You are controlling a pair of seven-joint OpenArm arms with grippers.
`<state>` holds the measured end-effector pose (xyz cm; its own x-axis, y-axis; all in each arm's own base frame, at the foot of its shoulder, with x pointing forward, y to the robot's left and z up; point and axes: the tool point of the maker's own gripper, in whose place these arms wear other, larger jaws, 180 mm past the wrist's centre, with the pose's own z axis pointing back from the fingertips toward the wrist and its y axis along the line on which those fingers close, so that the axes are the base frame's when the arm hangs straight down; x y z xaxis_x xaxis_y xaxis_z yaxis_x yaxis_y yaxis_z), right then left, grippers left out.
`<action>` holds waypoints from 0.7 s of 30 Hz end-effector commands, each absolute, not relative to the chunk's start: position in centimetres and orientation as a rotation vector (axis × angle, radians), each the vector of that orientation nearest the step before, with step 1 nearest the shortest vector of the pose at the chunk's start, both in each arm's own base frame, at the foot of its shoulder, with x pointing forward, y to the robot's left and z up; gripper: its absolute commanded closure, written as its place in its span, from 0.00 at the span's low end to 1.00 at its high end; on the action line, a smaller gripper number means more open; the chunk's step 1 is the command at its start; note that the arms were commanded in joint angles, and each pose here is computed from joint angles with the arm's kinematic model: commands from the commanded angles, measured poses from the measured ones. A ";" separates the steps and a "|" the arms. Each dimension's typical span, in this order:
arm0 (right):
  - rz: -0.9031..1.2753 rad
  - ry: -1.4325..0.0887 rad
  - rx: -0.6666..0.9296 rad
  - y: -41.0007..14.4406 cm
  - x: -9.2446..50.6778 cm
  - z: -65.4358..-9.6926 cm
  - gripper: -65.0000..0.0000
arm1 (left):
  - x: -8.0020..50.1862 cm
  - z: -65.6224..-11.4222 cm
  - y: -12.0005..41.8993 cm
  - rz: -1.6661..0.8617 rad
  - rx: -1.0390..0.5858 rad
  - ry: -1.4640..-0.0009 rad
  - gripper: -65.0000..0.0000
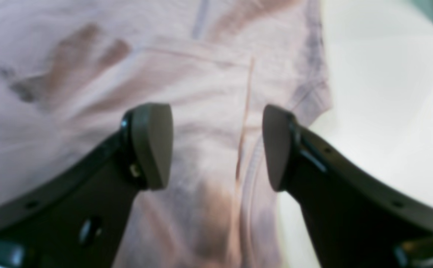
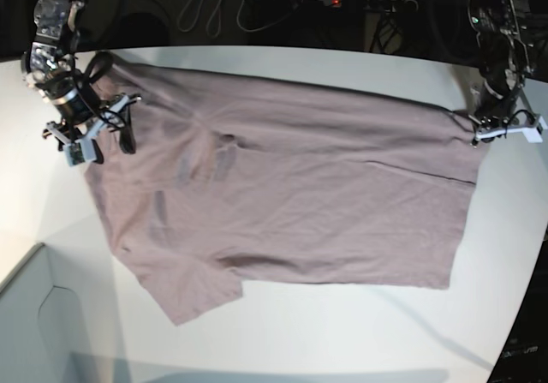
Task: Layout the t-shirt on the table in an organized manner, then fold the t-shirt properly
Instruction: 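Move the right gripper along the shirt edge and regrasp fabric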
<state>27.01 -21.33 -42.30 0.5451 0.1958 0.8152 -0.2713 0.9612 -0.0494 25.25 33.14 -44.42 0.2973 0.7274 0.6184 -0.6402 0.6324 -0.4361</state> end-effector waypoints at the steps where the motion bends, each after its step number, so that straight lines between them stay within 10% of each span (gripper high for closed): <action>1: 0.286 -0.997 0.094 -21.2 28.3 -41.4 0.41 | 25.9 -43.3 33.9 0.898 -0.103 -0.926 0.99; 21: 0.227 -0.901 0.150 -21.6 31.2 -45.6 0.44 | 26.1 -43.1 33.9 0.898 -0.105 -0.931 0.99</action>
